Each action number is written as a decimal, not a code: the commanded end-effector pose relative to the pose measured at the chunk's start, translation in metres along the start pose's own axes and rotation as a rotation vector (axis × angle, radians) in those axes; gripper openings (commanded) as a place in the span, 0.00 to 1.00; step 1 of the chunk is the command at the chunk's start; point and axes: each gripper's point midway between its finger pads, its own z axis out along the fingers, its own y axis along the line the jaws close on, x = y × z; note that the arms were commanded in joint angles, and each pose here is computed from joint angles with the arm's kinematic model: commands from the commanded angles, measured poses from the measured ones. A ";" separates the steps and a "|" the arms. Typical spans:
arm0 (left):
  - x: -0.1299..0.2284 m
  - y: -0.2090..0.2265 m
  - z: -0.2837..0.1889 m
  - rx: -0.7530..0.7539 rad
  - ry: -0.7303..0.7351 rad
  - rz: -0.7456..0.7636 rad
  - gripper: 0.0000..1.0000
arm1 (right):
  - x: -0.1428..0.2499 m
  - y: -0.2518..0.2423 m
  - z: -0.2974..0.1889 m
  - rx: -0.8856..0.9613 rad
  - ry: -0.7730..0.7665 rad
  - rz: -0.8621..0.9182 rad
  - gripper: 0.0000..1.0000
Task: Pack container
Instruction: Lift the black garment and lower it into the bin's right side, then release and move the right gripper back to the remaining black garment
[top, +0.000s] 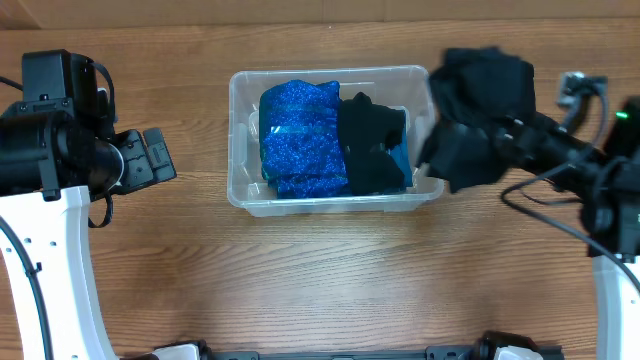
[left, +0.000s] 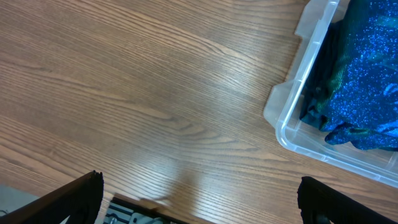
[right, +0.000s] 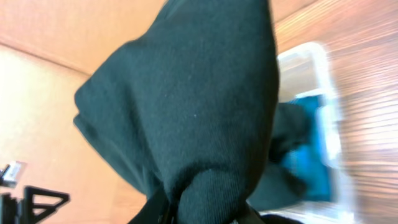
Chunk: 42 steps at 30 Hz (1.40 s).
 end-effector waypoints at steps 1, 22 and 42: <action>0.000 0.000 0.001 -0.009 0.001 -0.002 1.00 | 0.012 0.018 0.045 0.046 0.016 0.183 0.04; 0.000 0.000 0.001 -0.008 0.002 -0.002 1.00 | 0.043 -0.013 0.162 0.280 0.118 -0.175 0.23; 0.000 0.000 0.001 -0.008 0.002 -0.001 1.00 | 0.014 0.028 0.153 0.236 0.130 -0.249 0.90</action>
